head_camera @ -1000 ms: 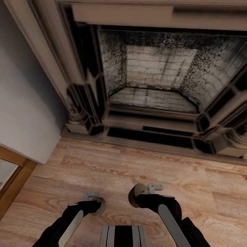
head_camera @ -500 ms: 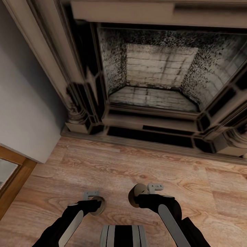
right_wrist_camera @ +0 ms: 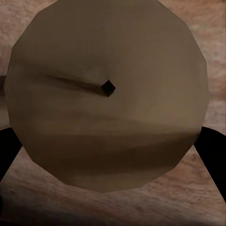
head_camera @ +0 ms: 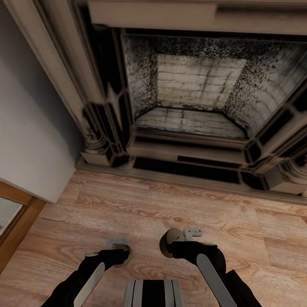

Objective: Place each of the two pumpkins and all three candles from the living room inside a cabinet in the living room (use any cabinet), then make sure every cabinet is closed, and position the cauldron so it is next to a table in the living room.

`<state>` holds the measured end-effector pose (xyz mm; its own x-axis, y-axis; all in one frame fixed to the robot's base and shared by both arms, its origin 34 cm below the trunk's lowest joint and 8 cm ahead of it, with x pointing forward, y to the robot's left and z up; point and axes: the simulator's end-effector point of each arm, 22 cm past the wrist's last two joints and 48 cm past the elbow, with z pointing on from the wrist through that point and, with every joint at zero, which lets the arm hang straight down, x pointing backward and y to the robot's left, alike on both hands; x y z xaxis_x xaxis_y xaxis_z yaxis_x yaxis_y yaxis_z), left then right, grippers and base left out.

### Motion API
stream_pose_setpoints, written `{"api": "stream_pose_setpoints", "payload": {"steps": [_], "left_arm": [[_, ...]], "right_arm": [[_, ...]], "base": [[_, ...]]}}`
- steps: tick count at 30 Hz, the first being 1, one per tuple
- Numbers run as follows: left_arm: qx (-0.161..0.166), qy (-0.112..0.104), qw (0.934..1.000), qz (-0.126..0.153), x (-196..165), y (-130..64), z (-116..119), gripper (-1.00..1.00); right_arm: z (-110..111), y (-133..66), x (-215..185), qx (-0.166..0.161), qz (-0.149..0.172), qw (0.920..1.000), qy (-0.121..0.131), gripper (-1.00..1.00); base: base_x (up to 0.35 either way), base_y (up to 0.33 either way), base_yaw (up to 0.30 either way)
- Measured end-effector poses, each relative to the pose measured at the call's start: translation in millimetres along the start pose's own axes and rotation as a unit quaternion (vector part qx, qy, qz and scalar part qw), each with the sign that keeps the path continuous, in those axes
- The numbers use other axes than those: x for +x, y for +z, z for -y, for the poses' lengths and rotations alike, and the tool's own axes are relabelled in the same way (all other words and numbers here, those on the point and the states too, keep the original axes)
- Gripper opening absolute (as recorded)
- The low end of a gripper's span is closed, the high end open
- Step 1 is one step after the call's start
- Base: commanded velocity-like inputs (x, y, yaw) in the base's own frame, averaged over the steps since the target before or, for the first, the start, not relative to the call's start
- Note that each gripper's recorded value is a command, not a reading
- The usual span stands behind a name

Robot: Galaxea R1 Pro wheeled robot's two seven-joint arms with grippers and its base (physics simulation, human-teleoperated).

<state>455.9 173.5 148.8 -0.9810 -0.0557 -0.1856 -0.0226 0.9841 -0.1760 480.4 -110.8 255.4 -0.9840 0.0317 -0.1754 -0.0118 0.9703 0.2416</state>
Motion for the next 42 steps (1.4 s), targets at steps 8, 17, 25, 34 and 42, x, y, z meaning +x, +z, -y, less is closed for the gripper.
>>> {"api": "stream_pose_setpoints", "payload": {"steps": [8,17,25,34,42], "left_arm": [[0.006,-0.004,0.9999,-0.007,6.3,6.2,-0.7,1.00],[0.000,-0.009,1.0000,0.003,1.1,6.1,-5.3,1.00],[-0.001,-0.014,0.9999,0.010,0.0,8.6,-6.3,1.00],[-0.001,-0.015,0.9999,0.007,2.9,11.2,-7.0,1.00],[-0.002,-0.016,0.9999,0.006,4.3,12.5,-7.9,1.00]], "right_arm": [[2.1,7.3,6.4,0.000,-0.010,0.9999,0.002,-1.00],[2.0,7.3,6.4,0.000,-0.010,0.9999,0.002,-1.00],[2.8,10.2,9.6,0.000,-0.015,0.9999,0.003,-1.00],[3.7,13.1,12.1,0.001,-0.018,0.9998,0.004,-1.00],[3.9,14.4,13.3,0.001,-0.020,0.9998,0.005,-1.00]], "base": [[0.000,0.000,0.000],[0.000,0.000,0.000],[0.000,0.000,0.000],[0.000,0.000,0.000],[0.000,0.000,0.000]]}}
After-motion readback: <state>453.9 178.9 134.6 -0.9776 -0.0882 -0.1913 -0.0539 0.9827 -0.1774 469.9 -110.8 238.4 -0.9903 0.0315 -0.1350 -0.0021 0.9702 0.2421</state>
